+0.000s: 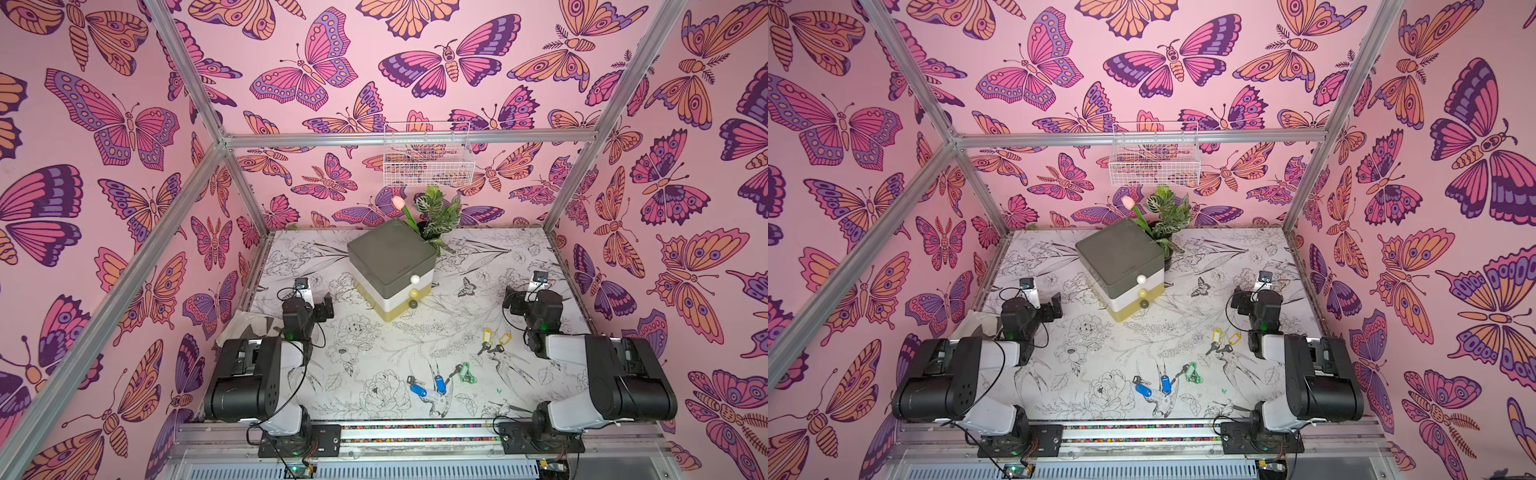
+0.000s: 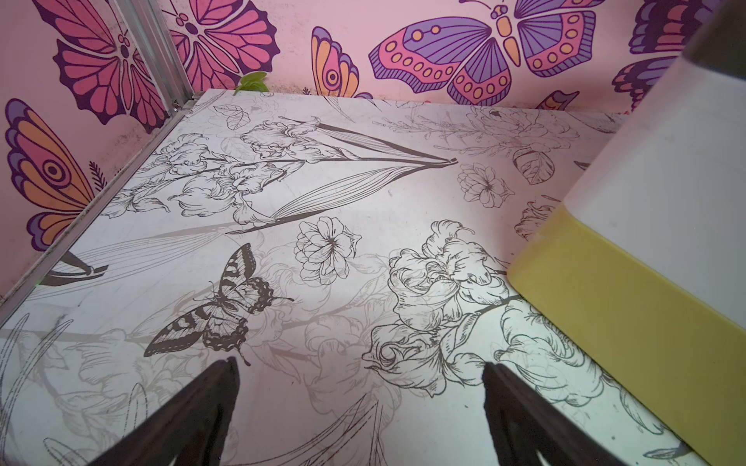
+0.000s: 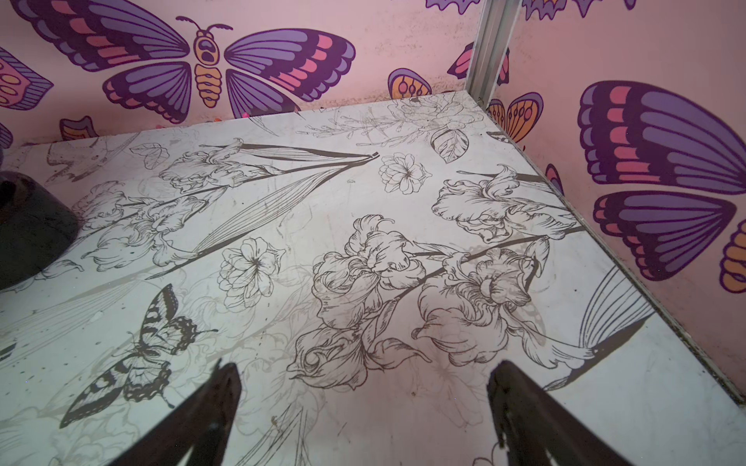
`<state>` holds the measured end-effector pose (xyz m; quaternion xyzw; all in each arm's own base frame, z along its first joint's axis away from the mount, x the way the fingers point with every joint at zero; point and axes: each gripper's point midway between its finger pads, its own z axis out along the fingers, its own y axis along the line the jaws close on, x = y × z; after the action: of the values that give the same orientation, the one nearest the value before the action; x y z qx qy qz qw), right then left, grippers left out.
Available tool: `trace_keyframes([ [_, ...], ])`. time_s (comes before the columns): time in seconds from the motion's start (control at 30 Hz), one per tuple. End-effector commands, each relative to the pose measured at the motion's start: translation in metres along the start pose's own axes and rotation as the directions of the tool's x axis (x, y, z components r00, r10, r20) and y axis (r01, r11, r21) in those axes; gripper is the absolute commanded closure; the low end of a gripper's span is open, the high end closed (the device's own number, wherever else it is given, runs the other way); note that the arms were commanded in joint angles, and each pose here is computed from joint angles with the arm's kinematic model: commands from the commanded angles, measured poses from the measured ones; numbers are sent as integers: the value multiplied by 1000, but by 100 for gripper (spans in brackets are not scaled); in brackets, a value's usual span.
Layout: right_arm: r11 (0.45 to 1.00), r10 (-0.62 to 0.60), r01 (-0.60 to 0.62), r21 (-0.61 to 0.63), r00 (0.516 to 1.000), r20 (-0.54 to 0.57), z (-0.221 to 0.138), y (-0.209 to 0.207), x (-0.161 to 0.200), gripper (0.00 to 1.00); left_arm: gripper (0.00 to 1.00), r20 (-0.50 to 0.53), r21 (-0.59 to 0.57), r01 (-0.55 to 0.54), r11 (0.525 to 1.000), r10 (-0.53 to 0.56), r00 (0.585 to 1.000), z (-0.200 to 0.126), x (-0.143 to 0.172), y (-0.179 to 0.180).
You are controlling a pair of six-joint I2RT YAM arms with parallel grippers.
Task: Take the keys out of the drawer
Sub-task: Reset both arms
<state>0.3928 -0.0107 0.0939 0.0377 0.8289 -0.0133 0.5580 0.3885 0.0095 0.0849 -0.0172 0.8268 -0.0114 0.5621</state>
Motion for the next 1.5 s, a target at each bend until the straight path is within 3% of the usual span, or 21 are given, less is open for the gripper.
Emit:
trace_keyframes([
  [0.0, 1000, 9, -9, -5, 1000, 2, 2, 0, -2, 1, 0, 17, 10, -11, 1000, 11, 1000, 3, -5, -1],
  [0.97, 1000, -1, 1, -23, 1000, 0, 2, 3, -1, 1, 0, 18, 10, -12, 1000, 11, 1000, 3, -5, -1],
  [1.07, 1000, 14, -14, -5, 999, 49, -5, 0, -14, 1, 0, 18, 10, -12, 1000, 12, 1000, 3, -5, -1],
  [1.17, 1000, 16, -17, 25, 999, 30, -15, -5, -17, 1, 0, 16, 10, -11, 1000, 11, 1000, 3, -5, 0],
  [1.47, 1000, 14, -14, 3, 1000, 28, 2, -1, -3, 2, 0, 16, 9, -13, 1000, 12, 1000, 3, -5, 0],
])
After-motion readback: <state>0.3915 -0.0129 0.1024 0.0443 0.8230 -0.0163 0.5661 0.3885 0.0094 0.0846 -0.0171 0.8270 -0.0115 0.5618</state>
